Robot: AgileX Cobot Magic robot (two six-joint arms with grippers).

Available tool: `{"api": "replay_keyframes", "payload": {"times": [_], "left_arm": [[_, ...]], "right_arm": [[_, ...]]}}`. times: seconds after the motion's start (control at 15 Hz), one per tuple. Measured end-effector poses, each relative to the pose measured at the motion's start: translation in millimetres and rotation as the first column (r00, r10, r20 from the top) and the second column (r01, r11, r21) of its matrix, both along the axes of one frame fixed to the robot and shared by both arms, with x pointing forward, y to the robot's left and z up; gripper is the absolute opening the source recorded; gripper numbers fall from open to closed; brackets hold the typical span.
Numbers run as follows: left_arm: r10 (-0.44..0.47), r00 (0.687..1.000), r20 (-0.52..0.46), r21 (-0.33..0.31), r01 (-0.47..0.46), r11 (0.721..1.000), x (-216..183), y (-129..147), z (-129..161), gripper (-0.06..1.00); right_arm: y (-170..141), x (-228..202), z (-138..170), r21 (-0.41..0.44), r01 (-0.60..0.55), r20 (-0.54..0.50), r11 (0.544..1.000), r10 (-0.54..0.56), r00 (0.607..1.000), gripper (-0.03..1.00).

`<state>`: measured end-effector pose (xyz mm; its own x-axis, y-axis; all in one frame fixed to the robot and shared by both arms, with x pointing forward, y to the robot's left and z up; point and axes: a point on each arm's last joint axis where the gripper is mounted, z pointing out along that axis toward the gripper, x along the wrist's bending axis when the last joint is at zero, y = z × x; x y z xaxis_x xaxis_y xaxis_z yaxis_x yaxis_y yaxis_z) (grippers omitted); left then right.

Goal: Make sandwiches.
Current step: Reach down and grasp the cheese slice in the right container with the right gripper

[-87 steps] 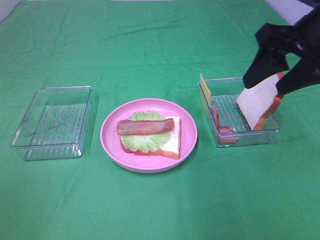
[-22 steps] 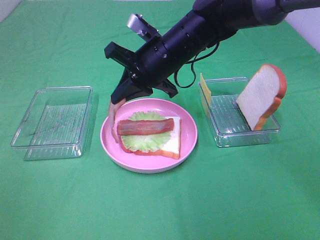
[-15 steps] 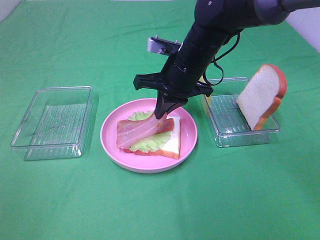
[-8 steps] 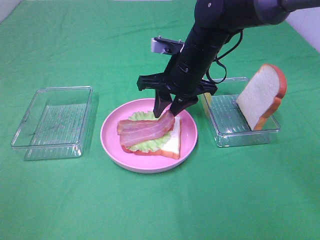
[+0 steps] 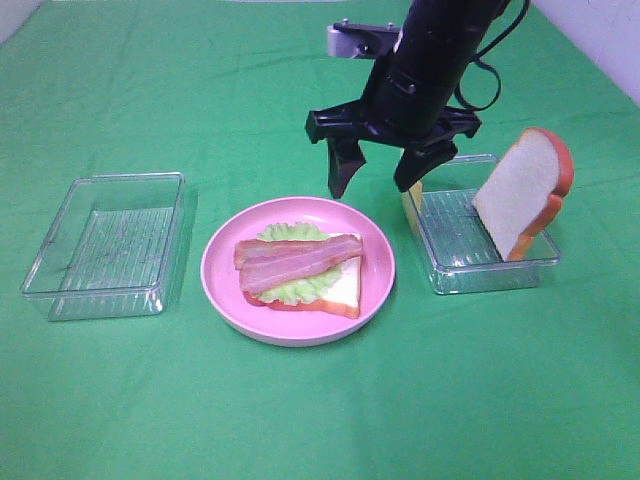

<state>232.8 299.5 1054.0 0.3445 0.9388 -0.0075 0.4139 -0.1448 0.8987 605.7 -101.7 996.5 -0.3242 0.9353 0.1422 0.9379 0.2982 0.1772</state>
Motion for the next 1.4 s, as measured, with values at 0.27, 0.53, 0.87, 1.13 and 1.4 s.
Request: {"api": "replay_keyframes", "payload": {"times": [0.27, 0.53, 0.87, 1.13, 1.4], "left_arm": [[0.0, 1.0, 0.0, 0.0, 0.0, 1.0, 0, 0, 0, 0.92], [0.0, 1.0, 0.0, 0.0, 0.0, 1.0, 0, 0, 0, 0.92], [0.0, 1.0, 0.0, 0.0, 0.0, 1.0, 0, 0, 0, 0.92], [0.0, 1.0, 0.0, 0.0, 0.0, 1.0, 0, 0, 0, 0.92], [0.0, 1.0, 0.0, 0.0, 0.0, 1.0, 0, 0, 0, 0.92]], "right_arm": [[-27, 23, 28, -0.001, 0.062, 0.057, 0.998, -0.062, 0.996, 0.7], [-38, 50, 23, -0.025, 0.086, 0.059, 0.996, -0.084, 0.995, 0.66], [-34, 69, -13, -0.077, 0.066, 0.013, 0.995, -0.065, 0.998, 0.66], [-34, 74, -40, -0.118, 0.057, -0.028, 0.991, -0.06, 0.998, 0.59], [-34, 75, -48, -0.129, 0.053, -0.04, 0.99, -0.059, 0.997, 0.46]]}}
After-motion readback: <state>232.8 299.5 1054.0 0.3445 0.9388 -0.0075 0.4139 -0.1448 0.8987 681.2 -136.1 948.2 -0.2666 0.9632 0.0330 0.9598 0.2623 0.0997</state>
